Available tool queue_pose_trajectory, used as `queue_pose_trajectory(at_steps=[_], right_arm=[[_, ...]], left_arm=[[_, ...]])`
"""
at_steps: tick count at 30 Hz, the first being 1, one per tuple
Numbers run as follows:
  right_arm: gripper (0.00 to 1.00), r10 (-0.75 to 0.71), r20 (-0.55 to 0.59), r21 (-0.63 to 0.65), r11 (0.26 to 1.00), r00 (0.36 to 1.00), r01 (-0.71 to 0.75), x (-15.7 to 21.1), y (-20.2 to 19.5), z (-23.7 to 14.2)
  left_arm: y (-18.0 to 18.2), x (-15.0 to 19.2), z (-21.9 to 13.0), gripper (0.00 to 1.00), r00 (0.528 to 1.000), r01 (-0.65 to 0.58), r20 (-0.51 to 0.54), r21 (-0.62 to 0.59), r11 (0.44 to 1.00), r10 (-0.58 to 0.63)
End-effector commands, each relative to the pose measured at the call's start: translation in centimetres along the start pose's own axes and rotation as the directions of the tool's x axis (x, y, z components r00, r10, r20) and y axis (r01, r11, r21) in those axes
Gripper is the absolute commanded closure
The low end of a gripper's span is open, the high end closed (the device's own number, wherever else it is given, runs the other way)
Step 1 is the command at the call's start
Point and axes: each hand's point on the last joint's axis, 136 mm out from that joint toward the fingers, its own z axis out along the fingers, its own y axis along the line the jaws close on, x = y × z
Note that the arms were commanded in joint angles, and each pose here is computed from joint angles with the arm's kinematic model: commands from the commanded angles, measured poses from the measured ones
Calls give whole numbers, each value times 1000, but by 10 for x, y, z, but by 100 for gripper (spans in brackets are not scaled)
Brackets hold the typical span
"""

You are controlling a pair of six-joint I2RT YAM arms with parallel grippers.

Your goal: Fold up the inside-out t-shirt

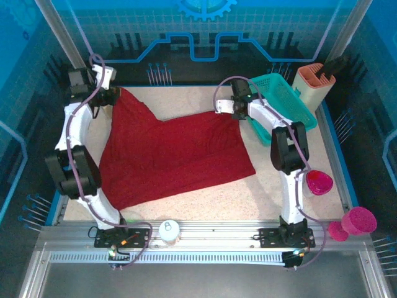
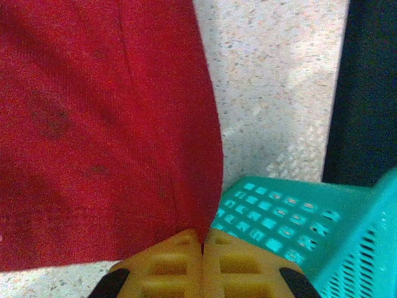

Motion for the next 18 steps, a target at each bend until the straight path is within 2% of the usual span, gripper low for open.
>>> queue_pose_trajectory(at_steps=[1,7,11,15,18], right_arm=[[99,32,44,126,991,999,-37,-8,-15,-12],[98,6,101,155,988,995,-21,-7,3,-26],[99,-95,83,138,987,992,83,1,25,-30],[98,-183,104,105,979,978,173,3,56,-44],[95,-250,91,62,968,964,245,5,82,-53]], left_arm=[[-19,12,-19,100,996,-84,34,39,996,82],[-42,33,-66,100,983,-151,90,-69,986,157],[-61,48,-93,100,979,-172,99,-80,982,180],[-83,64,-121,100,988,-107,107,-79,991,115],[-92,79,-138,100,992,42,125,-99,994,-29]])
